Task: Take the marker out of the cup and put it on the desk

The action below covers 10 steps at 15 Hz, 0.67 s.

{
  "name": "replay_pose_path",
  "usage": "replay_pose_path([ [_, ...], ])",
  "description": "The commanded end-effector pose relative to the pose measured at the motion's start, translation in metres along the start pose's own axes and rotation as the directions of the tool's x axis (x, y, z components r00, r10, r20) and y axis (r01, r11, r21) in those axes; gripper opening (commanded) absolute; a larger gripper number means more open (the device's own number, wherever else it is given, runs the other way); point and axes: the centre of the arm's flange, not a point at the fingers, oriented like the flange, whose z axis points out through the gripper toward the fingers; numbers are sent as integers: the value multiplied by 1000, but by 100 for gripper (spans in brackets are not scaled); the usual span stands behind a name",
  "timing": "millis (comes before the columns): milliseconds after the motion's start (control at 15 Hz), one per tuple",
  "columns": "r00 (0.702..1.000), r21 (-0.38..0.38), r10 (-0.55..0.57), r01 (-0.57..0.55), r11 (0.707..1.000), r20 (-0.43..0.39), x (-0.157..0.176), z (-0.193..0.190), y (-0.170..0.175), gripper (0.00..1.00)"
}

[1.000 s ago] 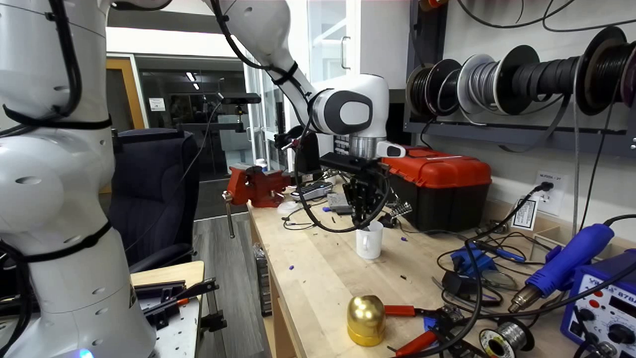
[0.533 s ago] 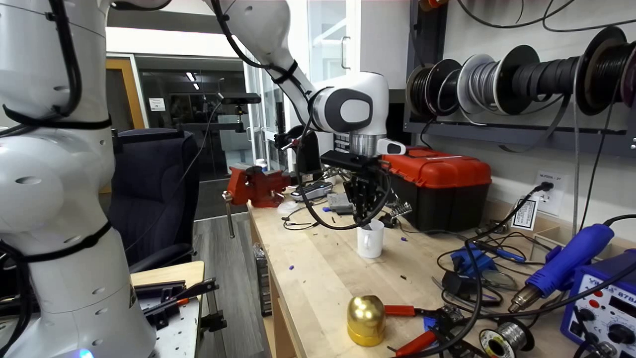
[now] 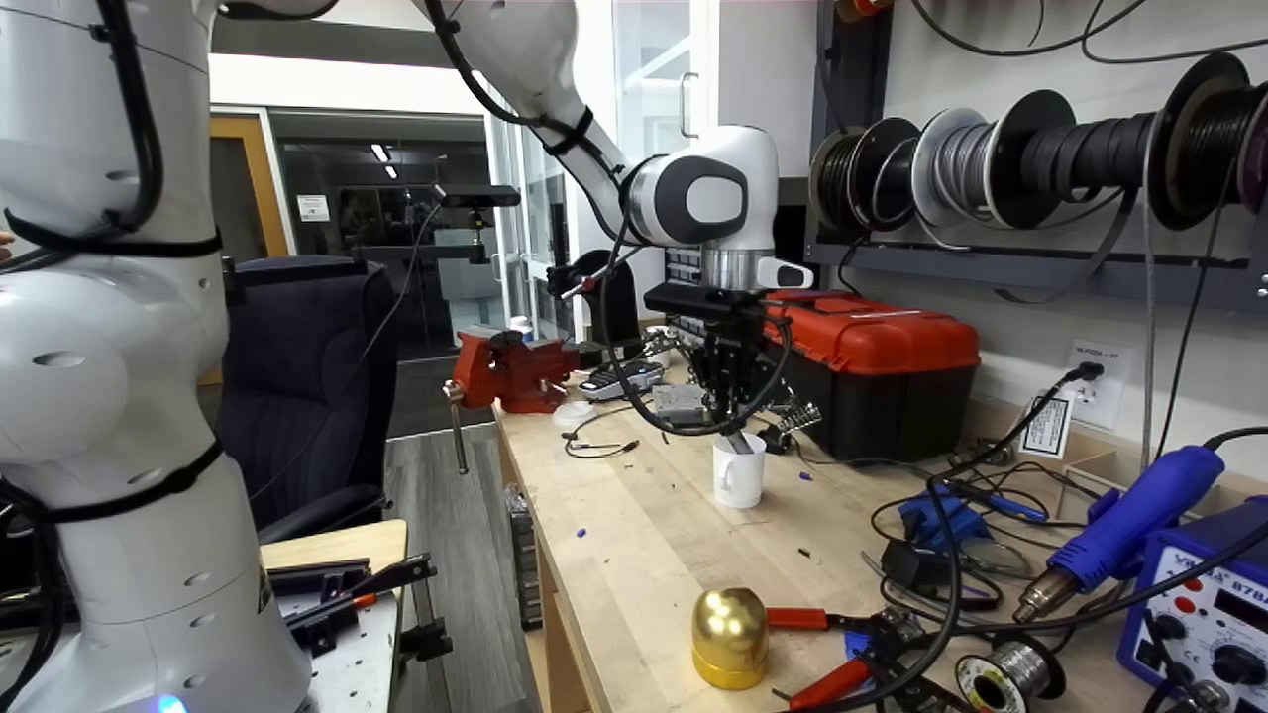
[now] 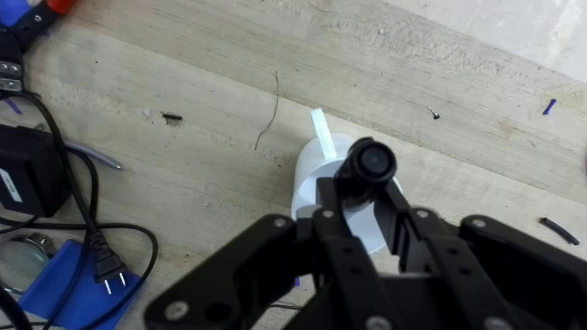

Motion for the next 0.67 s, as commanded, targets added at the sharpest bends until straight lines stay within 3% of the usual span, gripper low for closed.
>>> replay_pose_path([
  [0,999,-33,-23,24,999,31,4,-34,1,6],
  [600,997,-114,-61,66,991,49,9,-98,3,6],
])
